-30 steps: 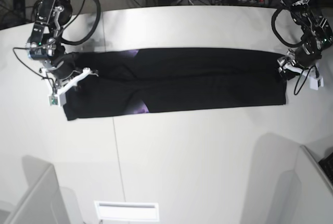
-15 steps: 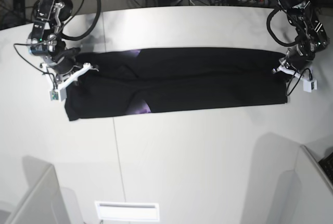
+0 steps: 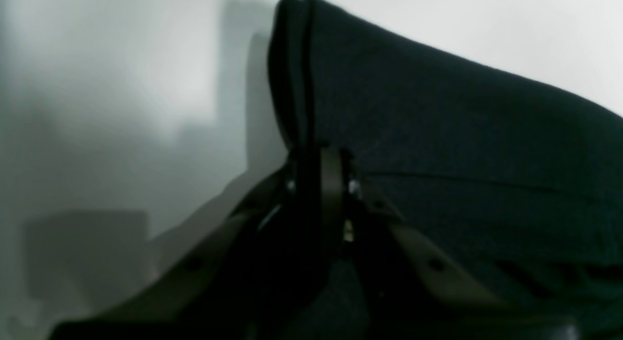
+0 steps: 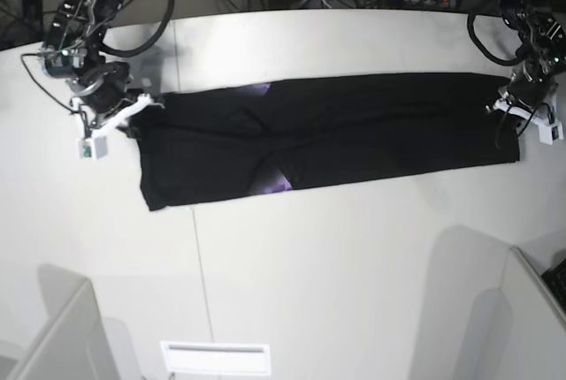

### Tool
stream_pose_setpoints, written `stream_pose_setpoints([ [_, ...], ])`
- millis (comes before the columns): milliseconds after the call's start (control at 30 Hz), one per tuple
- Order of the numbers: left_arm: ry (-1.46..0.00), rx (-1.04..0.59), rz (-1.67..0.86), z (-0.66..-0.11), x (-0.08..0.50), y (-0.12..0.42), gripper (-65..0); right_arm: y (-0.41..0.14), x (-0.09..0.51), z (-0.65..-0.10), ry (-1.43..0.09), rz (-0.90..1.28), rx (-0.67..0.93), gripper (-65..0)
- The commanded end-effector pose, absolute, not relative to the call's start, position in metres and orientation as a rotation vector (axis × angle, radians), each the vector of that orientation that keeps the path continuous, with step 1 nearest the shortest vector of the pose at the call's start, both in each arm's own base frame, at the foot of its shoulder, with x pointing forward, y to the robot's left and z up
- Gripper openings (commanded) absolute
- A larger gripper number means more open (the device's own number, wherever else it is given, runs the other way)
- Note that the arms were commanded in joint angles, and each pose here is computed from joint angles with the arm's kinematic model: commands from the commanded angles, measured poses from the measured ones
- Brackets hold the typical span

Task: Fold the T-shirt properly
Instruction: 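Release the strip end with the left gripper and move it toward the middle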

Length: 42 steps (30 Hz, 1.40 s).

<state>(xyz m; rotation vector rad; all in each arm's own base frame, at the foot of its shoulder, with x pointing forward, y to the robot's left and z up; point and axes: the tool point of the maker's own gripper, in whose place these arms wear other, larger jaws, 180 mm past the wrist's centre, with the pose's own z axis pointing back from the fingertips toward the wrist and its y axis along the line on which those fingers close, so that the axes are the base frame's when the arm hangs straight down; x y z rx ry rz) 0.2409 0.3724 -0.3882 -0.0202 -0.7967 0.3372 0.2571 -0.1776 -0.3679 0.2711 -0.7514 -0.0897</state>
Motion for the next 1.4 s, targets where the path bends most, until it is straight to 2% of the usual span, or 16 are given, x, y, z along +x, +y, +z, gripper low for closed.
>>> stream_pose_setpoints([
  [0, -0.886, 0.008, 0.290, -0.358, 0.255, 0.377, -65.0, -0.176, 0.265, -0.355, -0.804, -0.087, 0.290, -65.0],
  [267, -0.965, -0.003, 0.168, -0.328, 0.256, 0.326, -65.0, -0.179, 0.267, -0.354, -0.811, -0.084, 0.284, -65.0],
  [500, -0.955, -0.105, 0.057, -0.332, 0.259, 0.262, -65.0, -0.178, 0.267, -0.354, -0.811, -0.083, 0.285, -65.0],
  [867, -0.885, -0.231, -0.024, -0.350, 0.262, 0.203, -65.0, -0.183, 0.258, -0.384, -0.726, -0.117, 0.300, -65.0],
  [1367, -0.861, -0.402, -0.046, -0.354, 0.293, 0.116, -65.0, -0.183, 0.257, -0.386, -0.721, -0.118, 0.302, -65.0],
])
